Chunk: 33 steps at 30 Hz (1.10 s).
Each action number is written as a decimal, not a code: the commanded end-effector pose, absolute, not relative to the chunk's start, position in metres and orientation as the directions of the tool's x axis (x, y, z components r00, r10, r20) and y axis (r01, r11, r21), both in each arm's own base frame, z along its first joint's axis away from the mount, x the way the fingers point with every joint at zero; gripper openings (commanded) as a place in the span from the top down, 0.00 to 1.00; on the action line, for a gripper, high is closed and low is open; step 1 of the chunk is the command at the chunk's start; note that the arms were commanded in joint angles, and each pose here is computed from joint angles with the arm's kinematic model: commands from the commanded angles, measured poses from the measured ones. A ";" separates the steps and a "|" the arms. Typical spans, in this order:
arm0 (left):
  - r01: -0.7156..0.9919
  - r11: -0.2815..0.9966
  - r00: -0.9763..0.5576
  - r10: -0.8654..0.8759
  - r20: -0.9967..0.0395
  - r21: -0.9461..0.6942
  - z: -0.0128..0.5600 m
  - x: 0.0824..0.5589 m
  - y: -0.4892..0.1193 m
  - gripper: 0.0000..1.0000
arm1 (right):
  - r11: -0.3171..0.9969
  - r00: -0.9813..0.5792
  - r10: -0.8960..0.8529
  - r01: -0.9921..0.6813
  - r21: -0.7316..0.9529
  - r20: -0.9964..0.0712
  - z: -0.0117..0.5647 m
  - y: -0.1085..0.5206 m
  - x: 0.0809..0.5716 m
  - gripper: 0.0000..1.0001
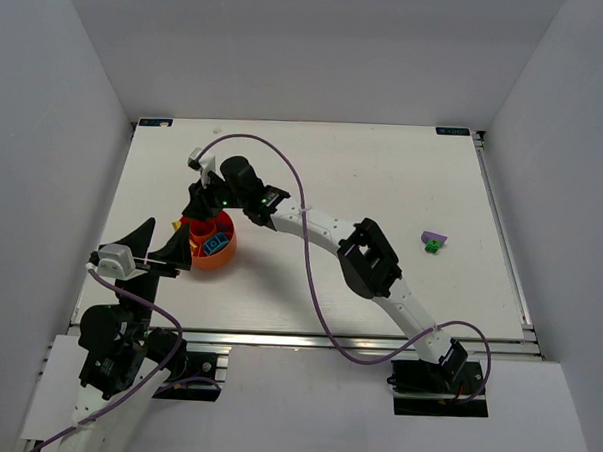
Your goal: Sort the legos into containers by color
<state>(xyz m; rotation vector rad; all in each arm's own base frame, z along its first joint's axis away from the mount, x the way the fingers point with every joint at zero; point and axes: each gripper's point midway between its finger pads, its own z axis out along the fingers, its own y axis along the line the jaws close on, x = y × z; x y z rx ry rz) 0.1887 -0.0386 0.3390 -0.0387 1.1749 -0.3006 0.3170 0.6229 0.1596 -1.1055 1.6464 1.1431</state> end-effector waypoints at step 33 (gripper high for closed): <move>0.707 0.703 0.062 -0.165 -0.984 -0.074 0.307 0.195 -0.158 0.69 | 0.542 -0.190 -0.496 -0.830 -0.131 -0.847 0.298 0.346 0.428 0.75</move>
